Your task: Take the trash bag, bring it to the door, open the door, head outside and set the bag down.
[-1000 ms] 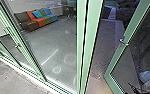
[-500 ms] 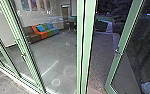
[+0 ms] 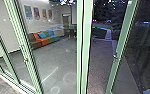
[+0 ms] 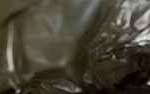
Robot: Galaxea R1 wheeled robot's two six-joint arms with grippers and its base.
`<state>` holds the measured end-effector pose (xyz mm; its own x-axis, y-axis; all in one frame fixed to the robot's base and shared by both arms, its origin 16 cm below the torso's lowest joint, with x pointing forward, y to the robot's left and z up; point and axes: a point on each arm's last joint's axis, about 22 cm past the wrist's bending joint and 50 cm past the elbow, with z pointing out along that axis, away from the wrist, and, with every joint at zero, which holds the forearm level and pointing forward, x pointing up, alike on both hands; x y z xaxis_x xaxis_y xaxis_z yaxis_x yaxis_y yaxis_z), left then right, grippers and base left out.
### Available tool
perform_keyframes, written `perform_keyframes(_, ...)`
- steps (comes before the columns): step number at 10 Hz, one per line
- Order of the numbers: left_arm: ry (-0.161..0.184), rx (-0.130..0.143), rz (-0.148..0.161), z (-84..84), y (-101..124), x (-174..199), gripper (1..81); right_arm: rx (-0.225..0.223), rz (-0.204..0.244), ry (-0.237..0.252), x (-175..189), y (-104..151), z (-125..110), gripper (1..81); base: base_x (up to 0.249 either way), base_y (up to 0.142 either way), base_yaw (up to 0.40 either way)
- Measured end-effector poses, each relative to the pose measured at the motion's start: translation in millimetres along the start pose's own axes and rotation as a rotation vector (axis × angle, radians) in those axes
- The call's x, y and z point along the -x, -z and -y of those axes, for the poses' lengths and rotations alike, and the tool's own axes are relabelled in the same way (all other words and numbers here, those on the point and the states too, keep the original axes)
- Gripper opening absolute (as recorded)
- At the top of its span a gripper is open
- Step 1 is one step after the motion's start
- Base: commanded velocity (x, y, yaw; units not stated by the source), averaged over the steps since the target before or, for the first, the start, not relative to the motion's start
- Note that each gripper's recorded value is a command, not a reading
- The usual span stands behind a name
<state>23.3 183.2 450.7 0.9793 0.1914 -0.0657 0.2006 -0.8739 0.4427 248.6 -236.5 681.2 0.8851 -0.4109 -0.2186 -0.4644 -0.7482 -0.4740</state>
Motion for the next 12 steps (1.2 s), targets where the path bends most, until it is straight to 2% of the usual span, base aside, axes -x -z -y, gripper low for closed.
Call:
perform_keyframes(1,0.0,-0.006,0.0,4.3,1.8,-1.7,1.0,0.046,0.022,0.024,21.0,-35.7,-22.6,81.1,0.0,0.0,0.0)
perform_keyframes(2,0.0,-0.011,0.0,8.2,3.5,-2.4,1.0,0.066,0.048,0.06,46.7,-64.6,-33.0,81.1,0.0,0.0,0.0)
perform_keyframes(3,-0.001,-0.013,-0.002,9.5,4.3,-4.7,1.0,0.073,0.066,0.092,68.7,-87.5,-38.0,81.1,0.0,0.0,0.0)
perform_keyframes(5,-0.007,-0.013,-0.011,9.3,5.4,-14.0,1.0,0.103,0.071,0.122,91.1,-119.8,-57.3,81.1,0.0,0.0,0.0)
perform_keyframes(6,-0.009,-0.012,-0.016,8.2,5.3,-17.5,1.0,0.114,0.064,0.154,97.6,-135.5,-60.8,81.1,0.0,0.0,0.0)
perform_keyframes(8,-0.009,-0.007,-0.011,4.9,3.8,-15.7,1.0,0.098,0.101,0.18,139.3,-170.0,-54.2,81.1,0.0,0.0,0.0)
perform_keyframes(10,-0.002,-0.004,0.005,0.8,1.1,-13.4,1.0,0.104,0.126,0.189,163.1,-194.7,-53.9,81.1,0.0,0.0,0.0)
perform_keyframes(12,-0.001,-0.001,0.01,-2.7,-0.4,-19.4,1.0,0.095,0.126,0.192,168.4,-209.4,-49.9,81.1,0.0,0.0,0.0)
